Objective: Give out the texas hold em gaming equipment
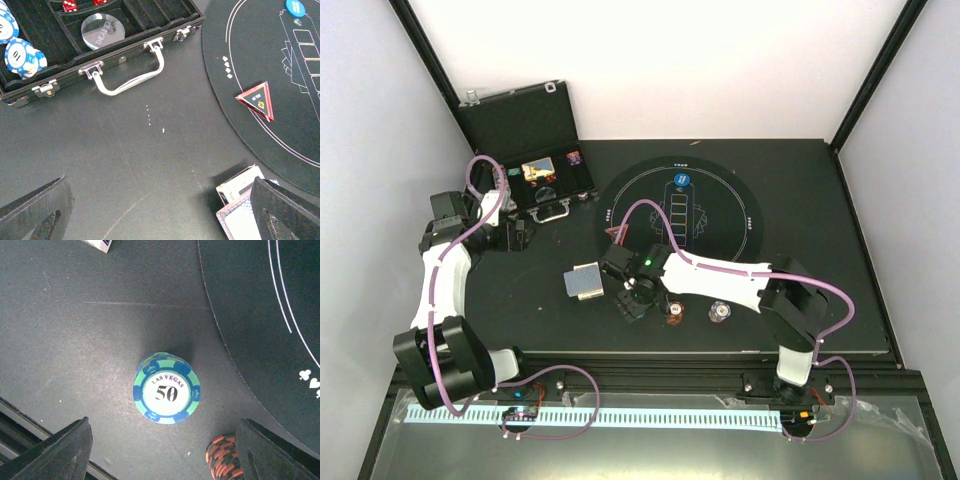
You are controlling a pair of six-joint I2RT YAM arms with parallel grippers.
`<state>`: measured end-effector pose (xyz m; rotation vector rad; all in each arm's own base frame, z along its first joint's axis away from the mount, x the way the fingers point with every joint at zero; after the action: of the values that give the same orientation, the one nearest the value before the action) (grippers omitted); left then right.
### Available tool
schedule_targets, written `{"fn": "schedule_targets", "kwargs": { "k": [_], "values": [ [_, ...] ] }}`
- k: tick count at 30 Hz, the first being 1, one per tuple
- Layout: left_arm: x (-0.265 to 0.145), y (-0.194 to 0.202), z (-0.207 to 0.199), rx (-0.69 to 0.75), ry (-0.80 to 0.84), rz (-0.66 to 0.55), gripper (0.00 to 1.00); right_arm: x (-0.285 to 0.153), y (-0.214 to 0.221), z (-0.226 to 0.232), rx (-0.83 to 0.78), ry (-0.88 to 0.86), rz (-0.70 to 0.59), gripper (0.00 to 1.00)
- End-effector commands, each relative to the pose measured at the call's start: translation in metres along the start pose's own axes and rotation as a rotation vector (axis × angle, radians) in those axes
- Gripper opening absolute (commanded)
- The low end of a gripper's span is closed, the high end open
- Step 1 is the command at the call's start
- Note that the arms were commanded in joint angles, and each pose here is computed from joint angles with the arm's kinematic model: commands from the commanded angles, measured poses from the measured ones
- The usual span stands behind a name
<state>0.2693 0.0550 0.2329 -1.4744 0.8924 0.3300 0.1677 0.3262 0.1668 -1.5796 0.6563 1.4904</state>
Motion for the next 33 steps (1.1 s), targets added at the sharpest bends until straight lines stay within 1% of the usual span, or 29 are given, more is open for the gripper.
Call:
{"fn": "schedule_targets", "kwargs": {
  "k": [1, 4, 17, 30, 33],
  "values": [
    [-0.008, -0.011, 0.001, 0.02, 0.016, -0.033, 0.99, 0.005, -0.004, 0.005, -0.021, -0.005, 0.015, 0.81],
    [-0.008, -0.011, 0.002, 0.019, 0.016, -0.036, 0.99, 0.012, -0.005, 0.007, -0.024, -0.009, 0.022, 0.8],
    [-0.011, -0.012, 0.005, 0.015, 0.01, -0.042, 0.99, 0.032, -0.007, 0.006, -0.03, 0.031, 0.034, 0.68],
    [-0.012, -0.013, 0.006, 0.012, 0.007, -0.044, 0.99, 0.034, -0.009, 0.003, -0.028, 0.061, 0.021, 0.57],
    [-0.013, -0.013, 0.006, 0.012, 0.007, -0.045, 0.99, 0.033, -0.01, 0.001, -0.025, 0.061, 0.015, 0.51]
  ]
}}
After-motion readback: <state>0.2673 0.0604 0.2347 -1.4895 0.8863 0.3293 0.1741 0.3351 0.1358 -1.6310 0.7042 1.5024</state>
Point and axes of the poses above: each gripper's point midway between its finger pads, its own x axis out along the fingers, its own z axis along the line the jaws close on, y = z × x, the point moved 9 cm from there along -x, back along the fingers, and after that the axes turned 9 degrees about x, right-handed, at the moved point
